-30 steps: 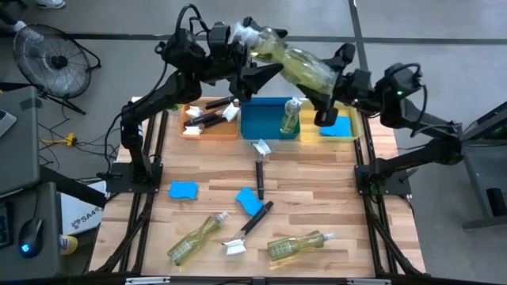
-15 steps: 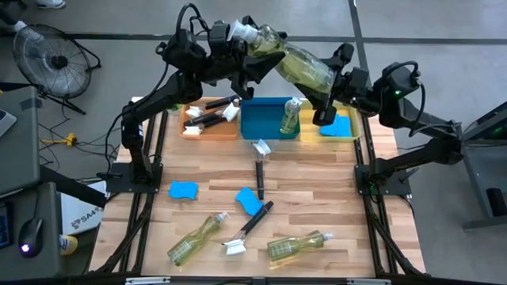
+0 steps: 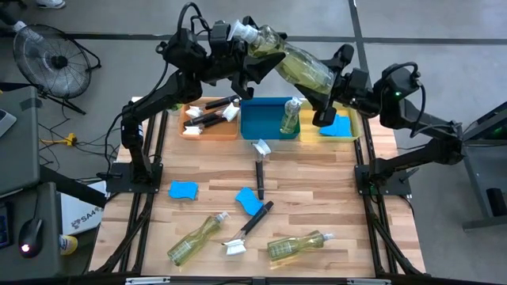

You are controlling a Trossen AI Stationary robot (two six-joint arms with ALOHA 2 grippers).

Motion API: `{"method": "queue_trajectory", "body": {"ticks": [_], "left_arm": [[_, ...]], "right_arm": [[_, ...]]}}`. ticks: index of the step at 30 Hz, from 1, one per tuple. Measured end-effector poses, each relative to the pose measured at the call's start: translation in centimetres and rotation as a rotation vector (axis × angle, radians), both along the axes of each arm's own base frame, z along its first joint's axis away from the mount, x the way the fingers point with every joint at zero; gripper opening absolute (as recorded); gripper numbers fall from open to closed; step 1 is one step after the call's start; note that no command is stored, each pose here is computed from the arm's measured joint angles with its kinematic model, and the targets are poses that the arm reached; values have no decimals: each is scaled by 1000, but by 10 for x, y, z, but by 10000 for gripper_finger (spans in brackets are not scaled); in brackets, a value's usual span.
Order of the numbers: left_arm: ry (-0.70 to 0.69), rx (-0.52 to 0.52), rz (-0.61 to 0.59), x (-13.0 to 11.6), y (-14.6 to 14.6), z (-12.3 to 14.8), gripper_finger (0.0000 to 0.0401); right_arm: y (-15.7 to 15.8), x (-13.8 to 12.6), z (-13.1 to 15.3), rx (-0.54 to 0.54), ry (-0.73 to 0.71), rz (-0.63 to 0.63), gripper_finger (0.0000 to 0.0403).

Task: Pick & Place Kitchen Sink Supplies
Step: Put the green dishwashing liquid bottle into the blue bin

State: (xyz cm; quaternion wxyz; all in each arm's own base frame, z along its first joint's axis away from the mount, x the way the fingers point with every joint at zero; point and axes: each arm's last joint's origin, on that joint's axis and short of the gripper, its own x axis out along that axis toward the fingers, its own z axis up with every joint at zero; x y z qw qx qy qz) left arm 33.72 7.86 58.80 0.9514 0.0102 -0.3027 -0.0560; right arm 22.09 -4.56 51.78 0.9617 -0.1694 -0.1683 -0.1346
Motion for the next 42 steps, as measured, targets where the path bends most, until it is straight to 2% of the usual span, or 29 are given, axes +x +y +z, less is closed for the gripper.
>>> {"method": "queue_trajectory", "body": {"ticks": [3,8,11,17,23,28,37,42], "left_arm": [[11,-3,-1,1,0,-1,201],[33,2,48,2,2,-3,200],[55,-4,89,4,4,-5,200],[134,1,196,8,6,-13,200],[285,3,344,13,15,-27,195],[388,-14,392,11,29,-36,193],[555,-29,461,2,71,-54,193],[626,-38,420,12,100,-74,193]], "right_arm": [[-1,-1,-1,13,7,-27,274],[-3,-4,-3,66,26,-109,369],[-4,-7,-5,78,62,-152,391],[-4,-15,-12,110,160,-210,380],[-5,-30,-21,138,287,-366,383],[-6,-38,-28,161,368,-474,384],[-5,-42,-34,203,417,-479,385],[-11,-32,-39,227,435,-455,385]]}}
